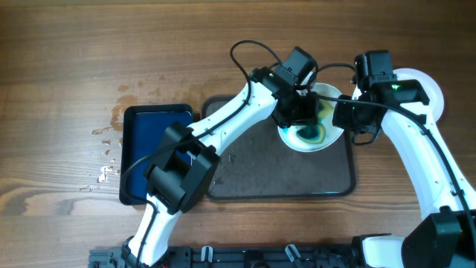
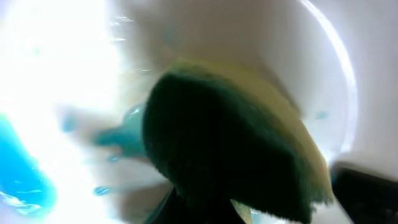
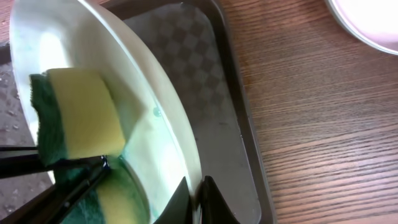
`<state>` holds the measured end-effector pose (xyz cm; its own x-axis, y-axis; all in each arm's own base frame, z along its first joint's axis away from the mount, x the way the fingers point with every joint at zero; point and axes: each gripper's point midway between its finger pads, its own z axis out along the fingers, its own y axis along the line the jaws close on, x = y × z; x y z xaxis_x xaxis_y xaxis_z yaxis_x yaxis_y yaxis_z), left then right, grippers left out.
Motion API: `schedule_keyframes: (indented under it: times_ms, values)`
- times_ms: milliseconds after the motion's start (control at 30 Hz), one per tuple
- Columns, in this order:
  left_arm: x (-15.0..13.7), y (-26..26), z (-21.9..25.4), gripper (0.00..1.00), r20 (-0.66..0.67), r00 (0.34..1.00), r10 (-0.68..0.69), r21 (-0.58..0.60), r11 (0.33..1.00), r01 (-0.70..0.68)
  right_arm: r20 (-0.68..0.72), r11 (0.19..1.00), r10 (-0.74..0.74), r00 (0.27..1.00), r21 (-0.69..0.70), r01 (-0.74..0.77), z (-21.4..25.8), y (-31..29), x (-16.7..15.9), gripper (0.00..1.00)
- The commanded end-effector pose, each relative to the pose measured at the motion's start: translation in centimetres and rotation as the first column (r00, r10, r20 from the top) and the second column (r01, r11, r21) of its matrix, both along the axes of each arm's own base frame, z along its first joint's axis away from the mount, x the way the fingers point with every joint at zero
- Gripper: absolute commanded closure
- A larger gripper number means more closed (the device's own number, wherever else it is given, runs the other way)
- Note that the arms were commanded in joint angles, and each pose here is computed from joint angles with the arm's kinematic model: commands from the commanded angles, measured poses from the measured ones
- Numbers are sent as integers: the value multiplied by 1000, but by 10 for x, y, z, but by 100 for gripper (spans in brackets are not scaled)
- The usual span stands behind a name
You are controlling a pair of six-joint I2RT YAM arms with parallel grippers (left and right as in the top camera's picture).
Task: Clean dirty plates on tray and stack at the side
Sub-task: 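Scrub the tilted plate's remaining blue marks with the left-gripper sponge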
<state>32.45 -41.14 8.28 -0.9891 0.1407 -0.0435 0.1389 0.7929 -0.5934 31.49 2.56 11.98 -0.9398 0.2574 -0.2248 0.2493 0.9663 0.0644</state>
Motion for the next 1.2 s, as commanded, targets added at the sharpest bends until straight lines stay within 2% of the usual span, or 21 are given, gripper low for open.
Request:
schedule_keyframes:
  times_ms: [0,267,500,667,833,967,1167]
  values:
    - [11,19,-18,96,71,997,27,128,991,-36,26,998,31,999,61,-32,7,13,7,96]
    - [17,42,-28,96,111,992,56,248,965,-82,21,998,31,999,60,-33,7,13,5,96]
    - [17,54,-32,96,139,990,28,312,948,-71,21,998,31,999,61,-32,7,13,6,96]
    - [19,53,-23,96,165,986,-6,301,952,-45,23,998,30,999,60,-32,7,13,6,96]
    - [34,49,29,96,285,959,-4,248,966,-70,29,998,27,999,62,-29,7,13,7,96]
    - [32,51,58,96,316,949,7,214,974,-78,30,998,29,999,61,-31,7,13,8,96]
    - [29,57,63,96,315,949,11,226,970,-86,30,998,31,999,61,-33,7,13,8,96]
